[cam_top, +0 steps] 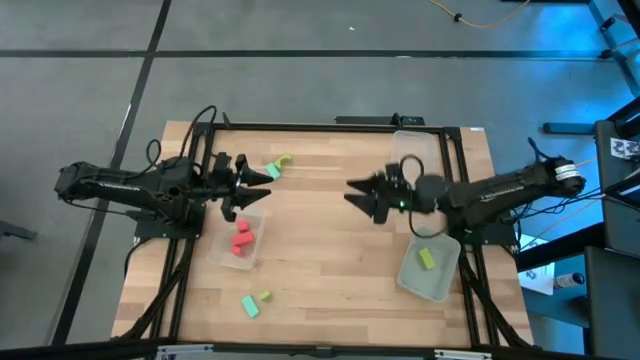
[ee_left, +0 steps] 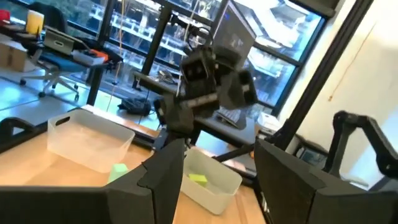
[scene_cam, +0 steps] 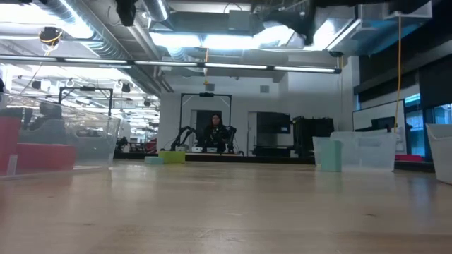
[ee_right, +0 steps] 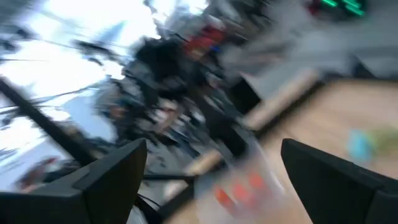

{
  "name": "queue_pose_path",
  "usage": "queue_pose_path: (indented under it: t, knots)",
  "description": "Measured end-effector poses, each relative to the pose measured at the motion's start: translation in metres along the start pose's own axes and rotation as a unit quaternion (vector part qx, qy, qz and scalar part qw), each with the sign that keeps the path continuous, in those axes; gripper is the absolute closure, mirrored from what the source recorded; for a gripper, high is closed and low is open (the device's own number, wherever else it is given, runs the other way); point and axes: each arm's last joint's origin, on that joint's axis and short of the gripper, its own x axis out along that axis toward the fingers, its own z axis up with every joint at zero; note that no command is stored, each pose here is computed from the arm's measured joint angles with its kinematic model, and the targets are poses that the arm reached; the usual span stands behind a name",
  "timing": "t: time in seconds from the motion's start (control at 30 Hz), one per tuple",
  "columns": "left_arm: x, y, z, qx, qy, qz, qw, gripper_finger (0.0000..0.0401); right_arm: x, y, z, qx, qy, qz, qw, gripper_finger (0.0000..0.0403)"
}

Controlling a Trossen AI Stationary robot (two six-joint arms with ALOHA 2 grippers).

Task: Sort & place blocks by color
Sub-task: Put the top green block into the gray bin

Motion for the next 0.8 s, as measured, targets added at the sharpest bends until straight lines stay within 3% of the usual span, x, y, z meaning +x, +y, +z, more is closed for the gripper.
queue_pose_path:
  t: [0.13,0.27,0.67,0.8]
  knots:
    - [0.005,0.003,-0.005,-0.002,0.007,0.021,1.000,0.0213,0.006,-0.005,0.022,-0.046,-0.006,0.082,0.996,0.0029]
    - [0.007,0.004,-0.006,-0.001,0.007,0.033,0.999,0.0213,0.007,-0.007,0.028,-0.056,0.010,0.115,0.992,0.0029]
    - [0.012,0.008,-0.009,-0.001,-0.004,0.089,0.996,0.0213,0.007,-0.006,0.027,-0.066,0.020,0.126,0.990,0.0029]
    - [0.020,0.024,0.002,-0.031,0.063,0.173,0.982,0.0213,0.007,-0.006,0.027,-0.067,0.019,0.126,0.990,0.0029]
